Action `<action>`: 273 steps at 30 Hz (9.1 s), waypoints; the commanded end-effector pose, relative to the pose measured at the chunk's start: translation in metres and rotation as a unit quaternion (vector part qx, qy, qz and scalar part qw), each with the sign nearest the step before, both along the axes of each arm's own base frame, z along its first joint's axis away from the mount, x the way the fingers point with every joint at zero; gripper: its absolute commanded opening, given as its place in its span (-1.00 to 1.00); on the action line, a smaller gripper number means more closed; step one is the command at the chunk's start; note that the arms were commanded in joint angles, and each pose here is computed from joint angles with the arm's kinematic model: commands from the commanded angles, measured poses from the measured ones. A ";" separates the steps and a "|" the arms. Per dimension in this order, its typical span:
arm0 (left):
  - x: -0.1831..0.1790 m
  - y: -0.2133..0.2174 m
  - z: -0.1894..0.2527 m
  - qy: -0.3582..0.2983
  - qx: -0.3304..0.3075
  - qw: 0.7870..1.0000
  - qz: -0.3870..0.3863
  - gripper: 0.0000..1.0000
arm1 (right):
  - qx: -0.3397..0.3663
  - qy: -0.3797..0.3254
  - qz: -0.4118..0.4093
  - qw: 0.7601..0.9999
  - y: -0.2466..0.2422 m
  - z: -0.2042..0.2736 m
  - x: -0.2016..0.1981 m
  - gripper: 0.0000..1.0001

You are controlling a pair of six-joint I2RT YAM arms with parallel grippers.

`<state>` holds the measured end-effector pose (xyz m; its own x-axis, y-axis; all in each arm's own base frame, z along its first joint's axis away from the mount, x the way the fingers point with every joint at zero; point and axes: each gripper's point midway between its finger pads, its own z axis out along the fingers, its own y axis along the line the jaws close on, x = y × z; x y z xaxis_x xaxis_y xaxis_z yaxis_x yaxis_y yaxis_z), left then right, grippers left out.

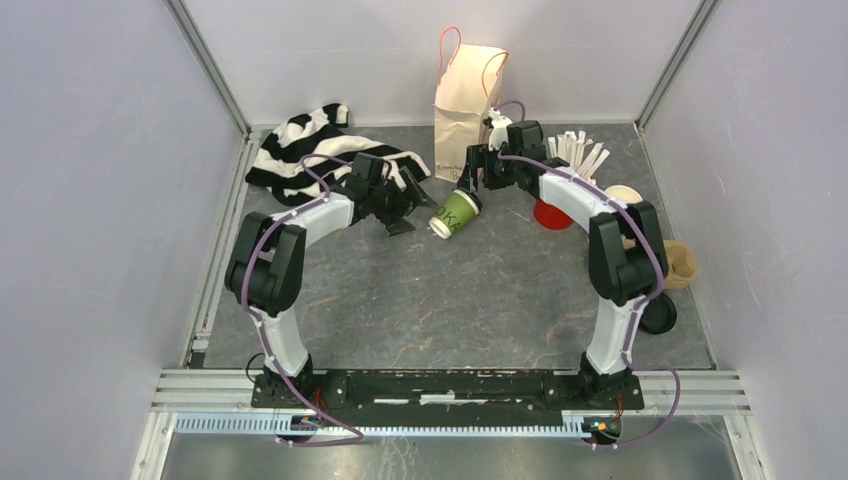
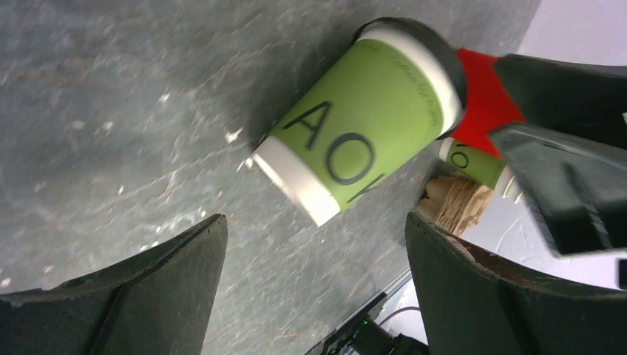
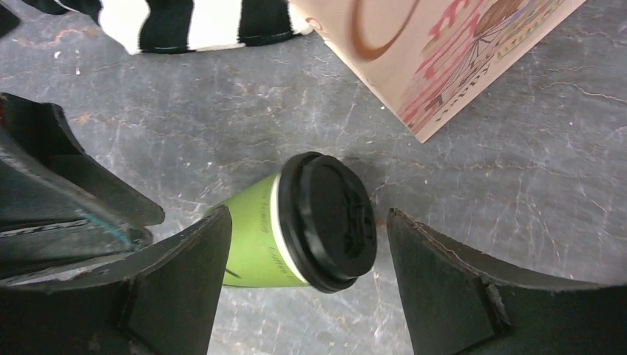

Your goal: Pack the takeout coffee

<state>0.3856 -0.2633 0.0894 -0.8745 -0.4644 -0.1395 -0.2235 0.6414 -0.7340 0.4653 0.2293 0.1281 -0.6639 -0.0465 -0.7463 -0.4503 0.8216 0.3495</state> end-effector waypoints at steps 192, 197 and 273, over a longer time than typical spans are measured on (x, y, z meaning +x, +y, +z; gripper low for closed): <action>-0.194 -0.014 -0.017 0.082 0.022 0.968 -0.234 0.48 | 0.118 0.239 0.036 0.963 0.009 -0.045 -0.282 0.48; -0.197 -0.018 -0.019 0.085 0.003 0.970 -0.229 0.24 | 0.121 0.228 0.028 0.966 0.009 -0.041 -0.276 0.24; -0.111 -0.005 -0.025 0.010 0.054 0.971 -0.234 0.51 | 0.164 0.191 -0.007 0.968 0.006 -0.031 -0.248 0.96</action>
